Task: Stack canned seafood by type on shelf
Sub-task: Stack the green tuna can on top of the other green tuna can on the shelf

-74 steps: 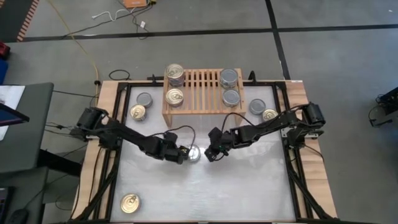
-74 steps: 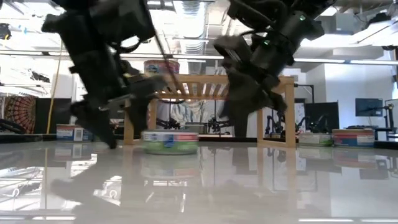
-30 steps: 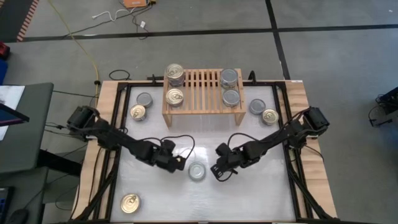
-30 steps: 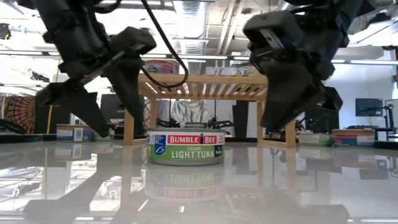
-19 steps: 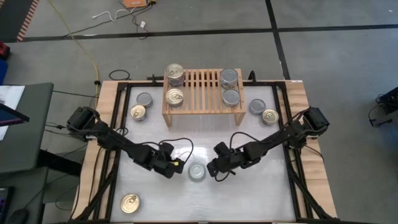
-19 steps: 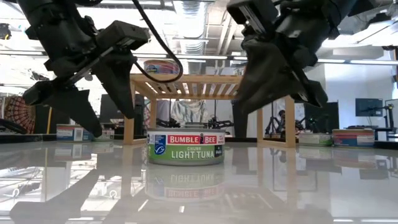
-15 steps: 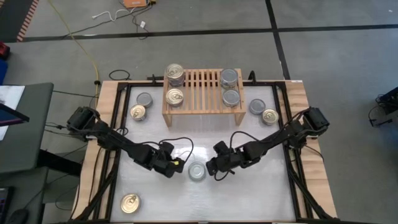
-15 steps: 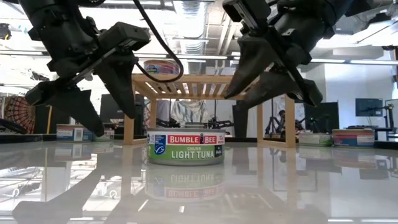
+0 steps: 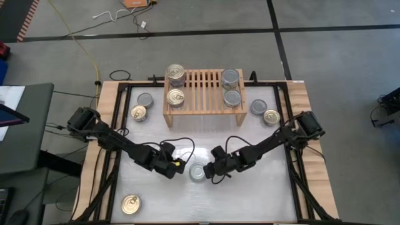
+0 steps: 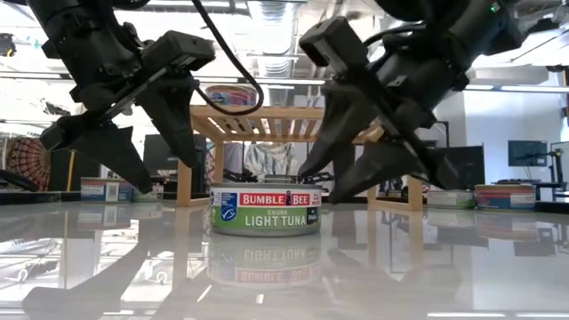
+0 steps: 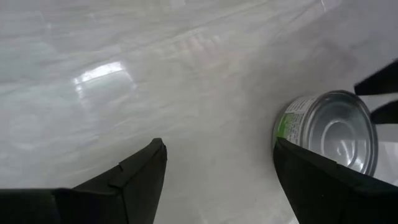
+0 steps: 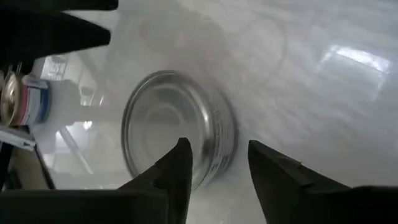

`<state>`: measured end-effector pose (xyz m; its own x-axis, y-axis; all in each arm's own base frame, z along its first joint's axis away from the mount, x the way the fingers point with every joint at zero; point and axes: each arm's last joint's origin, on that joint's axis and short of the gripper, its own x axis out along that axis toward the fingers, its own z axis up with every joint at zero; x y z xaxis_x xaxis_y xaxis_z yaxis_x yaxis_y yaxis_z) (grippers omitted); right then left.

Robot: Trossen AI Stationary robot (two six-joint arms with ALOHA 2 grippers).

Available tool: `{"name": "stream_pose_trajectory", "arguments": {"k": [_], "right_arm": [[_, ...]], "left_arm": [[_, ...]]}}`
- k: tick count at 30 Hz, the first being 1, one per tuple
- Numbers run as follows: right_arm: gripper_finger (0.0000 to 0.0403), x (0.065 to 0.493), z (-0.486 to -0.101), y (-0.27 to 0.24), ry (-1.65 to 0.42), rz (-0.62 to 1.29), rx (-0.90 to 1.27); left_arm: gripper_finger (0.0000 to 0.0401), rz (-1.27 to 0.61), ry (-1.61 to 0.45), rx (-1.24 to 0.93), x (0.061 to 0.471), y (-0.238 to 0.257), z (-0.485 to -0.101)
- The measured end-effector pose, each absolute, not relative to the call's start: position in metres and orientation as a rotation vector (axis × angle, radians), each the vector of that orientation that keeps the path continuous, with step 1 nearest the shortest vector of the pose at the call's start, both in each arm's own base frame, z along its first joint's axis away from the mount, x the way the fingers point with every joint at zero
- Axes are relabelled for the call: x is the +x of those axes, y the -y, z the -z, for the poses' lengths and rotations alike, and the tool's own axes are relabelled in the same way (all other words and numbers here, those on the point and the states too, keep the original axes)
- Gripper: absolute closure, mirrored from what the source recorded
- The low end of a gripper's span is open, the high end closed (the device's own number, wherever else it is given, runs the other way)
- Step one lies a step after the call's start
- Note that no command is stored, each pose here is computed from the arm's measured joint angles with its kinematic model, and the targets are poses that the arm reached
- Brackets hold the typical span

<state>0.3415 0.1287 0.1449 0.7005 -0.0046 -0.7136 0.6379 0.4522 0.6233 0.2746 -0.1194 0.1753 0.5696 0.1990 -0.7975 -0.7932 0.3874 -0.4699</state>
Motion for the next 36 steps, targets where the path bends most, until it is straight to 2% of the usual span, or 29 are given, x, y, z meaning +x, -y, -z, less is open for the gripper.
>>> {"name": "stream_pose_trajectory", "arguments": {"k": [8, 12, 36], "right_arm": [[0.0287, 0.345, -0.135, -0.131, -0.734, 0.405, 1.029], [0.0304, 0.347, -0.135, -0.128, -0.736, 0.402, 1.032], [0.0307, 0.348, -0.146, -0.120, -0.710, 0.387, 0.986]], "left_arm": [[0.0118, -0.709, -0.713, -0.980, 0.275, 0.119, -0.175], [0.0118, -0.710, -0.713, -0.982, 0.275, 0.119, -0.175], [0.0118, -0.712, -0.704, -1.004, 0.275, 0.120, -0.176]]}}
